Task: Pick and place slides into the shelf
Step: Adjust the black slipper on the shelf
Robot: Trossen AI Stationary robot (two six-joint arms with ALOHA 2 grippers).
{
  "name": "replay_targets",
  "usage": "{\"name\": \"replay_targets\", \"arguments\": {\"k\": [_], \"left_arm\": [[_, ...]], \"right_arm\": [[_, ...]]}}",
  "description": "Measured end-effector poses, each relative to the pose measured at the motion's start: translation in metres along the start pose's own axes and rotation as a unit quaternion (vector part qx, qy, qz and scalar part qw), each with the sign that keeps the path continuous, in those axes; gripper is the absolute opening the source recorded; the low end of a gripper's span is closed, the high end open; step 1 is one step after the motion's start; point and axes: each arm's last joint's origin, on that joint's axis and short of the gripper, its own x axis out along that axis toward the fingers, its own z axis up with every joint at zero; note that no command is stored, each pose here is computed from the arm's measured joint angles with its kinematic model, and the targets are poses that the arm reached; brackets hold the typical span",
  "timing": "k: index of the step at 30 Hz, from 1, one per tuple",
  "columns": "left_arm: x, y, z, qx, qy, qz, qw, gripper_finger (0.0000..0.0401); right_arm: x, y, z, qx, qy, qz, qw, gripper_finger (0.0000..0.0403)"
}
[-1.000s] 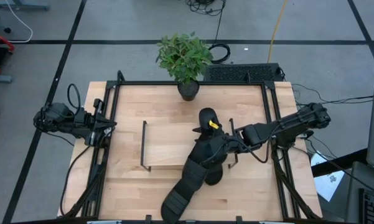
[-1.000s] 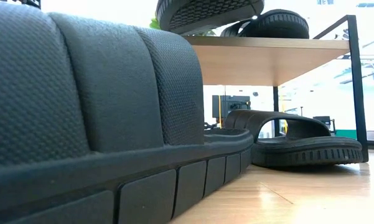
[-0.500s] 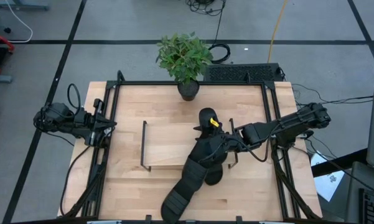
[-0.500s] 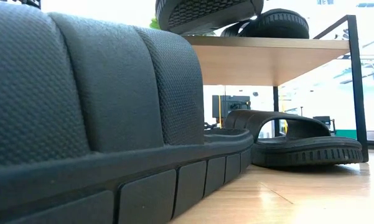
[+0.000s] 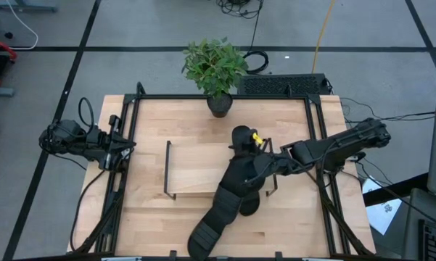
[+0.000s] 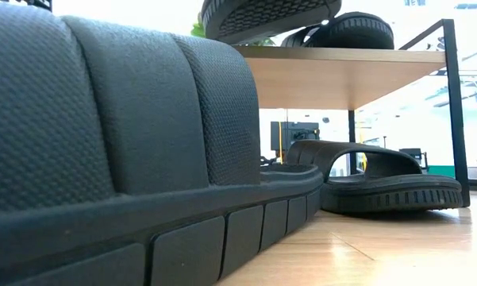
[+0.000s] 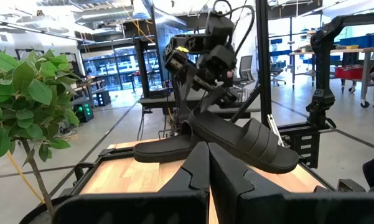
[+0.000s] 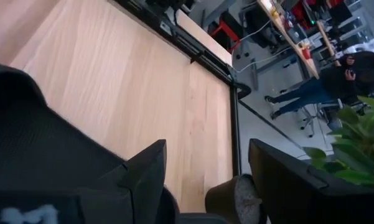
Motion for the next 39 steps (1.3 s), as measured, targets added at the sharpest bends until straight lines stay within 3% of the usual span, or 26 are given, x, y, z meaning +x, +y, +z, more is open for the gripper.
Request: {"name": "replay_targets", "arguments": {"k": [10,21,39], "left_arm": [[0.0,0.0,0.0,0.0,0.0,0.0,1.0,0.0005],[0.0,0.0,0.0,0.0,0.0,0.0,1.0,0.0005],[0.0,0.0,0.0,0.0,0.0,0.0,1.0,0.0005]], "right_arm": [[-0.024,-0.002,0.003,0.029,-0.03,0.019,0.999,0.022],[-0.072,0.009,0.004,0.129,-0.059,0.072,0.987,0.0249],[-0.083,0.024,0.009,0.123,-0.073,0.074,0.987,0.0249]]}}
